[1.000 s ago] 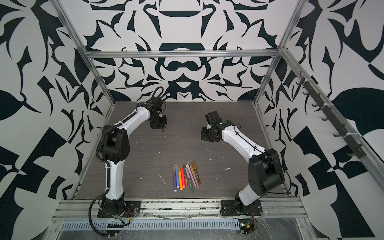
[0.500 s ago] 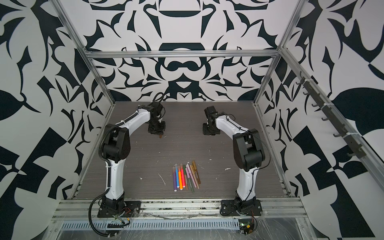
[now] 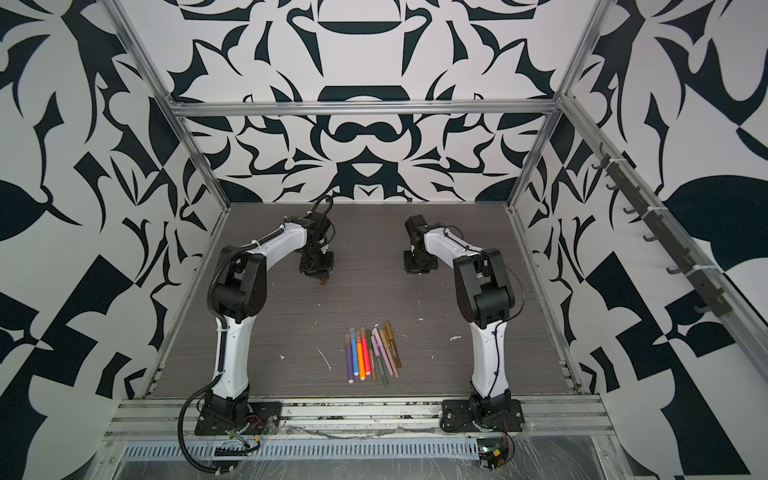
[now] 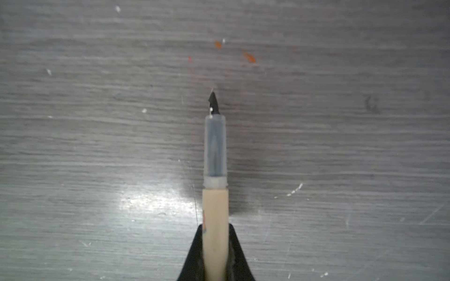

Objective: Remove pen caps from pens
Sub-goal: Place the pen cap at the center of the table.

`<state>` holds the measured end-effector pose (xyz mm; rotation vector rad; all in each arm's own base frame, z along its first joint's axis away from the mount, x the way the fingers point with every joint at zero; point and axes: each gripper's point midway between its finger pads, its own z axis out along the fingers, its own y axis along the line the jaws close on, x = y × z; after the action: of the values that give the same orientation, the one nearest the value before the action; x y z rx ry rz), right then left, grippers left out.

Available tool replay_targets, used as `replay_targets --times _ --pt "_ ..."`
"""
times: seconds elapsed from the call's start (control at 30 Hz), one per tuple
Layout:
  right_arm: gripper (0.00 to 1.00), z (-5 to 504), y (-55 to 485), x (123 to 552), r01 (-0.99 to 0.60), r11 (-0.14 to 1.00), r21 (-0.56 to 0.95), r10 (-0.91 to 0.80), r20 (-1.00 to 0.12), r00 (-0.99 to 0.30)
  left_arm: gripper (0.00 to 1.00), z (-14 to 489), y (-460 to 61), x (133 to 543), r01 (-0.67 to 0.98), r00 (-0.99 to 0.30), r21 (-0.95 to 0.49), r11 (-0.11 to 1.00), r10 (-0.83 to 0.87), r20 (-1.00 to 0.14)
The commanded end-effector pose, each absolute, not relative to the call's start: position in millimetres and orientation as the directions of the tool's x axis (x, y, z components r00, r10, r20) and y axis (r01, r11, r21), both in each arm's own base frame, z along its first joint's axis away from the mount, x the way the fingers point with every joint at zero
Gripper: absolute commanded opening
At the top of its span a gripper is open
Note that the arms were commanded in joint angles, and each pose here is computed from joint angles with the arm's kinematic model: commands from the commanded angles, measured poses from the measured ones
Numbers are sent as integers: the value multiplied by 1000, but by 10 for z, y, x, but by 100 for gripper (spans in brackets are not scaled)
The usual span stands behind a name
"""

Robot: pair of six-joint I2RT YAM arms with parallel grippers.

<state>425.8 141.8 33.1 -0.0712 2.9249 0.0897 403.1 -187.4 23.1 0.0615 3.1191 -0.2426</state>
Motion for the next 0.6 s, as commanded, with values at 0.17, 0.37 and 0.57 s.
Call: replay_targets --times 0.17,0.37,0.57 --pt "6 359 1399 4233 -74 996 40 -66 -185 -980 41 116 -1841 3867 32 -998 -142 989 41 57" --pt "25 307 1408 4198 -74 996 55 -64 -160 -985 45 276 -1856 3917 27 -999 -151 988 31 25" --pt "31 291 1396 4192 -73 996 51 -65 -146 -987 48 755 -1819 4085 14 -992 -152 988 -5 -123"
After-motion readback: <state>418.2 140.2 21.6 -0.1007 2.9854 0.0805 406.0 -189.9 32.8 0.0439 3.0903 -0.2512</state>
